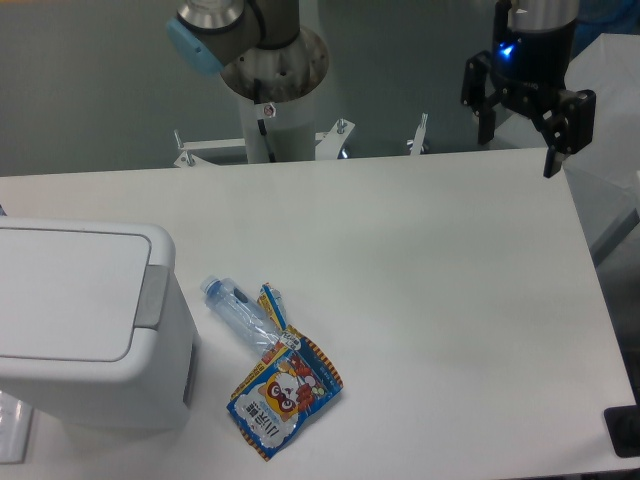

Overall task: Open the trash can
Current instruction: 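Move the open gripper across the table toward the white trash can lid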

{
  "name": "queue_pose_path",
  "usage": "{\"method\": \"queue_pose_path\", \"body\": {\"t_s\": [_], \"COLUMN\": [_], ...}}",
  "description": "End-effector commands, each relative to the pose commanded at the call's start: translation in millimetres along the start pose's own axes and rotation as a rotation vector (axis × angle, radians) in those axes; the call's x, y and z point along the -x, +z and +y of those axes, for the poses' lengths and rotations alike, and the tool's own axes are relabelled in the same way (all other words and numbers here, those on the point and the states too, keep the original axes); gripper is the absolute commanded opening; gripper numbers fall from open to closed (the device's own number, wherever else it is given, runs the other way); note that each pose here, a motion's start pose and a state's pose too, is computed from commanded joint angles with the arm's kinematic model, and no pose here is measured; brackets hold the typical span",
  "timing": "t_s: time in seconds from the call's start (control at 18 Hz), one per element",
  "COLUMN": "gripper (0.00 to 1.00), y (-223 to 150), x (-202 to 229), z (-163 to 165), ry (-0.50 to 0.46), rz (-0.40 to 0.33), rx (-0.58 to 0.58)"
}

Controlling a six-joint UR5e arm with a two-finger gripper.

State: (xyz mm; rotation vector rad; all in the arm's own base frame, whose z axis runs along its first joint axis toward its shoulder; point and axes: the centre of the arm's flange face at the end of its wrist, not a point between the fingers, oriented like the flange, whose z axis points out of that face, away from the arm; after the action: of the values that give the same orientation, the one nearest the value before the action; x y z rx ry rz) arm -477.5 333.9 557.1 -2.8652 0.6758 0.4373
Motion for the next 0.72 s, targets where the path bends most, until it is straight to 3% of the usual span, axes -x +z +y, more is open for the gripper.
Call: {"method": "queue_pose_path", "body": {"t_s": [0.11, 0.33, 0.5, 0.72], "gripper": [1.0, 1.0, 1.0, 1.0], "y": [-2, 0, 4, 15], "x": [-1, -2, -3, -3], "z": [-1, -9, -36, -79], "ry": [-0.003, -0.094, -0.238, -0.409], "rz": [-0.004, -0.002, 0.002, -0.059], "rx": [0.0, -0.013, -0.059, -0.104]}}
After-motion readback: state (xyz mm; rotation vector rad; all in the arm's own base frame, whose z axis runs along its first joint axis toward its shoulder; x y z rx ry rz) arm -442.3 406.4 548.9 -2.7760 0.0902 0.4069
